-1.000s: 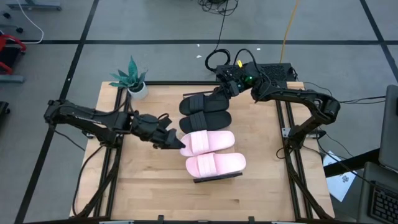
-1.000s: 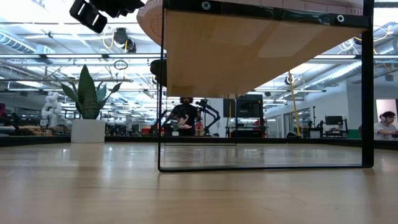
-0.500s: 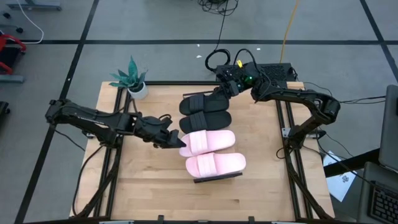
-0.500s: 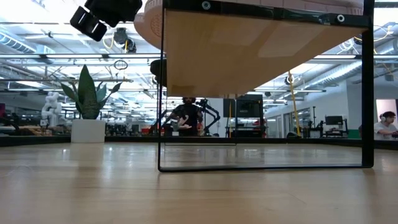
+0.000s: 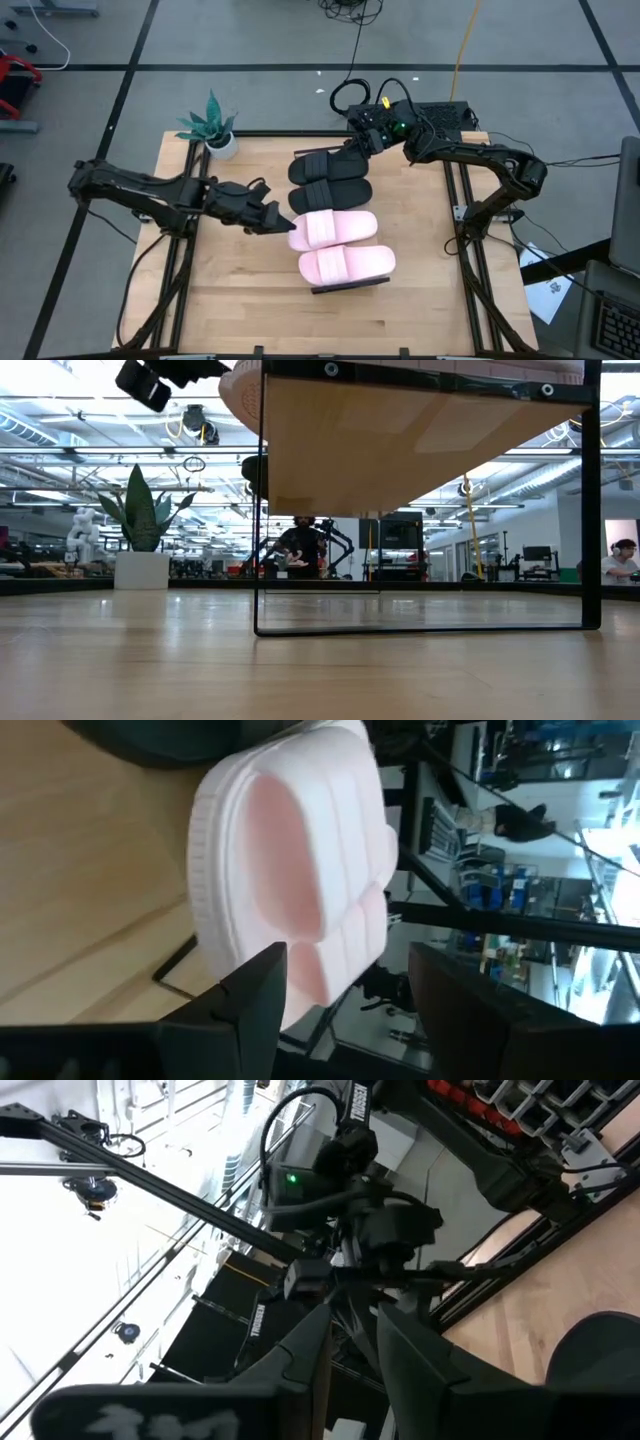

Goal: Pick and place slides into the shelf
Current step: Adjust the white slides on the shelf

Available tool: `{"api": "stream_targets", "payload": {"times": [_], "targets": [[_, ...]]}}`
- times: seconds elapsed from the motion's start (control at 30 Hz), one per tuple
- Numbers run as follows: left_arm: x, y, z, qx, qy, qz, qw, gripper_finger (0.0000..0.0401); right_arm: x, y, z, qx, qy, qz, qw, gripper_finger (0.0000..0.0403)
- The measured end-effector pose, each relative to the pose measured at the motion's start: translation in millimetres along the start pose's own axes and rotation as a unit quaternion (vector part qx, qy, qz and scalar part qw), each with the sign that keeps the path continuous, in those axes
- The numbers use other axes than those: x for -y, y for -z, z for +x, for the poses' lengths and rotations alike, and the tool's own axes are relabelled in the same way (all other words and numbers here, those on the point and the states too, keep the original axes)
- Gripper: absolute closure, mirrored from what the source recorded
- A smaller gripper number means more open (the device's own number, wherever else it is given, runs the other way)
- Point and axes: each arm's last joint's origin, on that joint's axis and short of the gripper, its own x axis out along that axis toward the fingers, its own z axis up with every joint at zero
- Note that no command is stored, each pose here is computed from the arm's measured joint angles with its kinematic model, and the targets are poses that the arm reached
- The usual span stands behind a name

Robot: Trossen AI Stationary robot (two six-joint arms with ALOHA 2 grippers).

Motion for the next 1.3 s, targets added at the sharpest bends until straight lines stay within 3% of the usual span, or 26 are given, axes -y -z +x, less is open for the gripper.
{"api": "stream_targets", "payload": {"times": [0.33,0.63,1.3], "targets": [[-6.0,9.0,-9.8,0.005,-0.034,-0.019,0.999,0.0194,0.0,0.0,0.0,0.000,0.000,0.000,1.000,0.0330],[-10.9,8.2,3.4,0.009,-0.058,-0.017,0.998,0.0194,0.0,0.0,0.0,0.000,0.000,-0.002,1.000,0.0330],[-9.7,2.2,11.8,0.024,-0.049,-0.011,0.998,0.0194,0.0,0.0,0.0,0.001,0.000,-0.004,1.000,0.0330]]}}
